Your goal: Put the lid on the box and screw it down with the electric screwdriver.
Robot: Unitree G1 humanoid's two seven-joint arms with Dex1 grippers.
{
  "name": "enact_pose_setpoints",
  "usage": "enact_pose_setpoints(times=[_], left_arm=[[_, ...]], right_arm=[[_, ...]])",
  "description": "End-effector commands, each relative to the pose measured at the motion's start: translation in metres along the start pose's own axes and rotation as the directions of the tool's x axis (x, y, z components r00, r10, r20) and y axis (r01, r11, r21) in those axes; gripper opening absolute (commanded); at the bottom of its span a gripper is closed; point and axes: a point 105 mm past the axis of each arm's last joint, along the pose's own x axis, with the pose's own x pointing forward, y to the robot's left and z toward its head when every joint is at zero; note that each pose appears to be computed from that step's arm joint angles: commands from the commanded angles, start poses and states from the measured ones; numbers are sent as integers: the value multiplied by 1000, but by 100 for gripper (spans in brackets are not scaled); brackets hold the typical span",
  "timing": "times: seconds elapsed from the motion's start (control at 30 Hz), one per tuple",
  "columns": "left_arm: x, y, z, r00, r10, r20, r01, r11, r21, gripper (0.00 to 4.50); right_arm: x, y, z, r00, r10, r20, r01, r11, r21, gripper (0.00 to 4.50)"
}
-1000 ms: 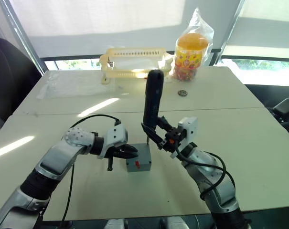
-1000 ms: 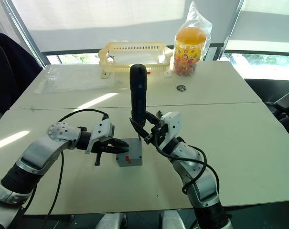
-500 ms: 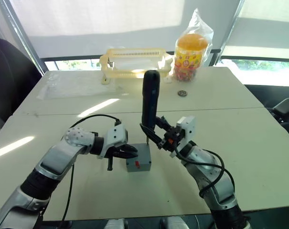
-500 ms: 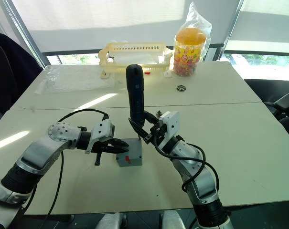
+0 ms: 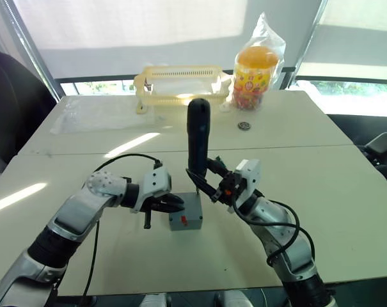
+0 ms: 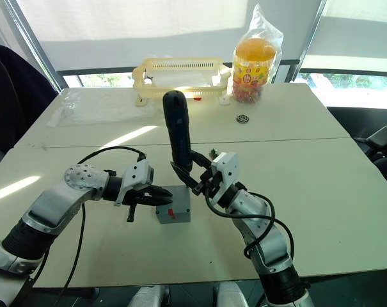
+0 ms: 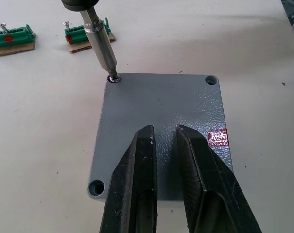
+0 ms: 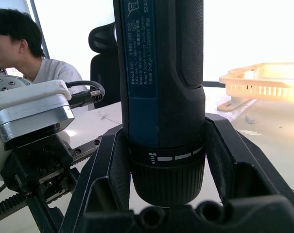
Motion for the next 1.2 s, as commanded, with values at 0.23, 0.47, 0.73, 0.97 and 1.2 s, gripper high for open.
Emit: enact_pose_setpoints(times=[0.23, 0.47, 0.73, 0.97, 1.2], left_arm=[[4, -8, -17, 997, -20, -69, 18, 999, -38, 67], [5, -10, -18, 997, -28, -73, 25, 999, -37, 67], [7, -12, -19, 996, -34, -79, 31, 999, -38, 67], [8, -11, -22, 996, -29, -90, 25, 999, -40, 67], [11, -11, -24, 996, -17, -92, 13, 999, -45, 67]], right_arm=[[-10, 3, -32, 993, 12, -118, -13, 1000, -5, 177], [-12, 4, -39, 991, 21, -134, -24, 999, -20, 177], [-16, 5, -45, 988, 28, -154, -32, 999, -20, 177], [-16, 3, -47, 988, 17, -151, -18, 1000, -5, 177], [-14, -6, -41, 994, -36, -107, 38, 999, 22, 177]])
